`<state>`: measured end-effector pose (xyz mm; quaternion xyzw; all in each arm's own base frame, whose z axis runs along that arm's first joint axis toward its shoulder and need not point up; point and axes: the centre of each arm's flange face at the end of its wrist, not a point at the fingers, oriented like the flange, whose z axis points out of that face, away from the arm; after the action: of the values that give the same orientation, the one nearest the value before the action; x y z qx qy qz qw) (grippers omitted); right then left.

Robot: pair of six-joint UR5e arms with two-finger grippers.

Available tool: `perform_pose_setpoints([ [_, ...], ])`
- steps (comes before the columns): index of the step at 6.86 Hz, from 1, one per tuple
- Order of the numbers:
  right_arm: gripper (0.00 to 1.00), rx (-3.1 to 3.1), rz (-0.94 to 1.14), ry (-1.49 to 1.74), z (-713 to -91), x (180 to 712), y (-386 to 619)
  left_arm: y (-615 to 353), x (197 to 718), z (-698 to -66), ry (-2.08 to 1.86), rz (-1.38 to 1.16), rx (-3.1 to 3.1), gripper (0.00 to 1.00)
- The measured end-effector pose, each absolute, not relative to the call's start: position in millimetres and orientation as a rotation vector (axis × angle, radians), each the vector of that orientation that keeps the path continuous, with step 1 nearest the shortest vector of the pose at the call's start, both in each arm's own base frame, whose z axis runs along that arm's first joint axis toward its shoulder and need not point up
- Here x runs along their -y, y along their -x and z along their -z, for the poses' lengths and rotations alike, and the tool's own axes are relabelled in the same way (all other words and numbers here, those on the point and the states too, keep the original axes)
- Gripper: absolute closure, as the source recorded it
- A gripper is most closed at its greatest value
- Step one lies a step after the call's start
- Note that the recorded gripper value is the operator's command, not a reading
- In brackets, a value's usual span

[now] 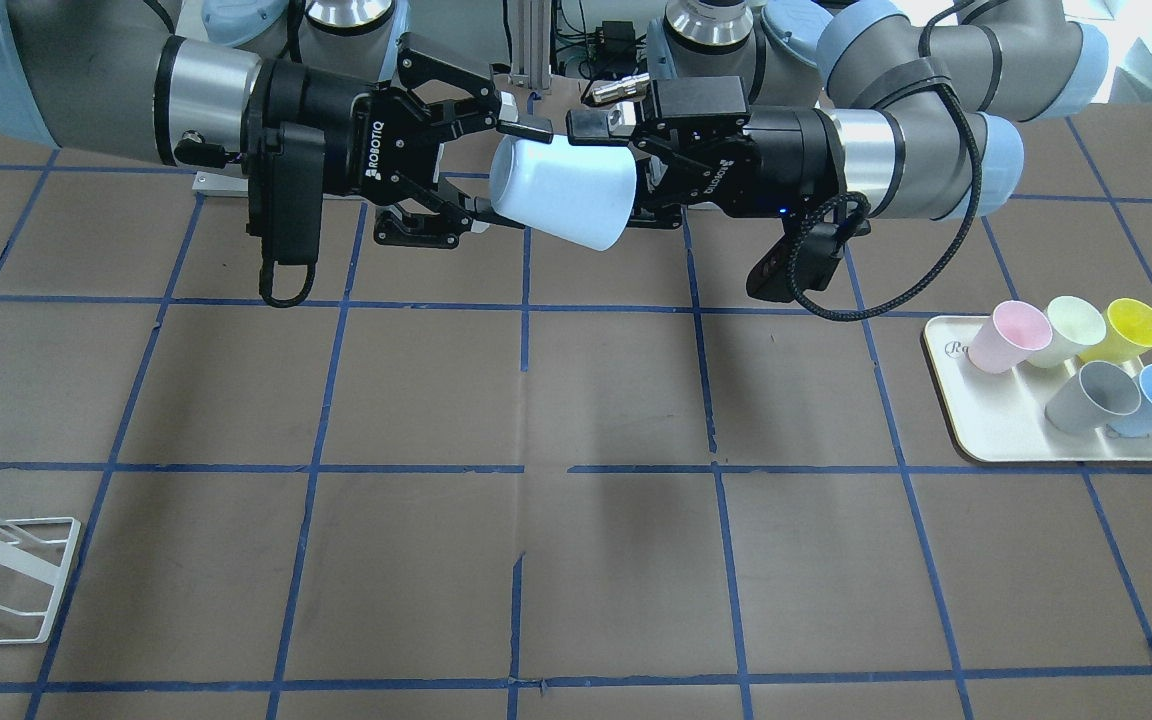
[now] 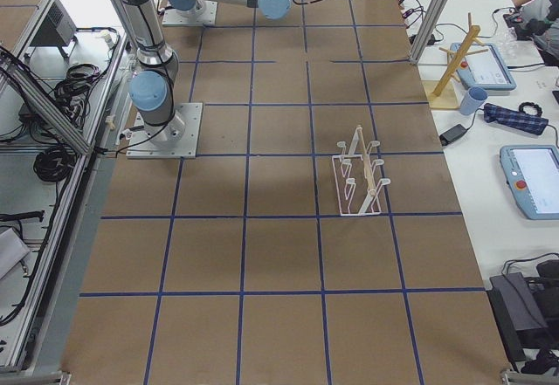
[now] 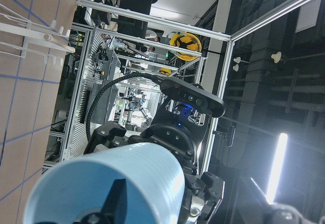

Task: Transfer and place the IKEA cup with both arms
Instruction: 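Close the left gripper on the cup while the right gripper holds it, then open the right gripper and withdraw it while the left arm pulls the cup away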

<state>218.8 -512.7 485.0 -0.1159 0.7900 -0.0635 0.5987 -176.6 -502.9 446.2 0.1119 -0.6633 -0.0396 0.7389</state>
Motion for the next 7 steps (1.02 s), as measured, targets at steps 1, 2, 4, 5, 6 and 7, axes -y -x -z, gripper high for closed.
perform_pose_setpoints([
  [1, 0.0, -1.834, 0.146, 0.268, -485, 513, -219, 177, 503, -446, -0.245, 0.088, 1.456, 0.48],
  [2, 0.0, -1.835, 0.144, 0.267, -485, 513, -219, 177, 503, -446, -0.247, 0.091, 1.457, 0.51],
  [4, 0.0, -1.838, 0.142, 0.263, -484, 514, -218, 176, 504, -449, -0.267, 0.109, 1.458, 0.51],
  [5, 0.0, -1.844, 0.142, 0.259, -483, 517, -216, 174, 504, -450, -0.275, 0.114, 1.456, 0.5],
  [6, 0.0, -1.867, 0.148, 0.257, -482, 520, -209, 171, 505, -449, -0.286, 0.116, 1.454, 0.54],
  [7, 0.0, -1.9, 0.152, 0.255, -482, 522, -200, 166, 507, -449, -0.302, 0.116, 1.451, 0.72],
])
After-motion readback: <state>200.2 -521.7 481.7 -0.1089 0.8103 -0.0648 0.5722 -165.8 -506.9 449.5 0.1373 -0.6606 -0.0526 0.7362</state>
